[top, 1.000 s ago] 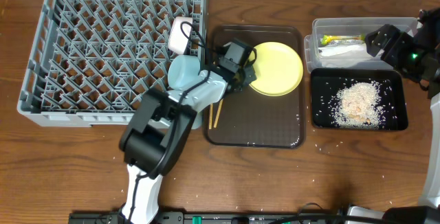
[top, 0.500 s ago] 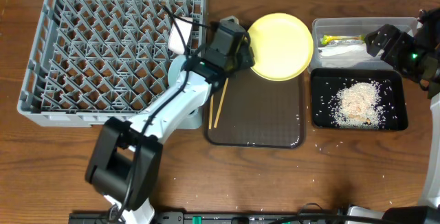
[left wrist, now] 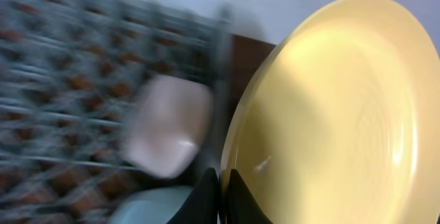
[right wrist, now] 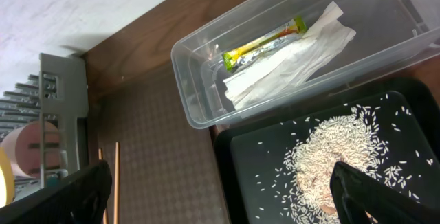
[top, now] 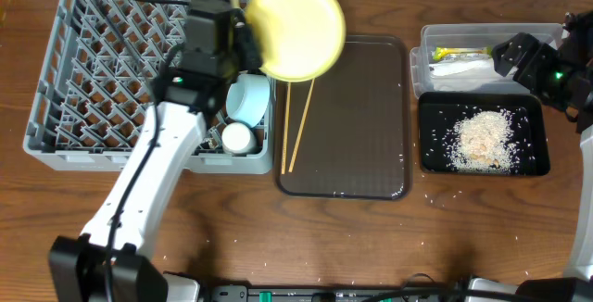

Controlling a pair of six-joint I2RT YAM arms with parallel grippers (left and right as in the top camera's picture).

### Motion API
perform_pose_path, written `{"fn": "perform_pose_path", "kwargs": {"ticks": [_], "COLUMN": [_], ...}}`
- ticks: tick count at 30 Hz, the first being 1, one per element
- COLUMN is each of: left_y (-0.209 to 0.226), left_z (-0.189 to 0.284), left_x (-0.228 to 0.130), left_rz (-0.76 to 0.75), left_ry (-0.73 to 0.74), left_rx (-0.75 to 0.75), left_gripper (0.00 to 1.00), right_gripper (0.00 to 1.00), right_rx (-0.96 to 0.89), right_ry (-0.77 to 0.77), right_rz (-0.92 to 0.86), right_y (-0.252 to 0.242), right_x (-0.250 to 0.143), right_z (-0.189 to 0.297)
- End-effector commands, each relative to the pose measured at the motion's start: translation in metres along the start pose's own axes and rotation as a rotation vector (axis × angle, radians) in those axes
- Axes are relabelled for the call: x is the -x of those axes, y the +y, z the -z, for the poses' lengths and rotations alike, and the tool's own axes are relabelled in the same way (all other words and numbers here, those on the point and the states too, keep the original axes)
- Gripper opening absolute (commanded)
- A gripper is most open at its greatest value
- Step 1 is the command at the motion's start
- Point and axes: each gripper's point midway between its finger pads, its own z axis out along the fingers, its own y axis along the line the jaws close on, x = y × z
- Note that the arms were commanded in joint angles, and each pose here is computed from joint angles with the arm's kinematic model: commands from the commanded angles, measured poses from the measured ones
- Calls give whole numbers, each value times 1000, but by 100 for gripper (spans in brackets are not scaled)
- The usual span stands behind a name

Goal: Sort waste into correct bins and load items into the dishwasher
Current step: 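Lift the yellow plate and carry it over the dish rack, then lower the yellow plate upright into the rack slots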

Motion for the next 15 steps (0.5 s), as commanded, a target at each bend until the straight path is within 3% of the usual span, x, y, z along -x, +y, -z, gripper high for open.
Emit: {"fn": "perform_pose_path", "kwargs": {"ticks": [1,6,15], "left_y": [49,95,139], "left_z": [13,24,36], "left_x": [21,38,58], "left_rz": [-148,-210,-221], "left_ry": [-72,-110,-143], "left_rx": [232,429,529], "left_gripper": [8,8,7], "right_gripper": [99,99,99], "right_rx": [11,11,11], "right_ry": [-18,-18,-18], "right_rz": [-1,-1,-1], "right_y": [4,4,4], "right_x": [5,5,5], "right_z": [6,6,6]}}
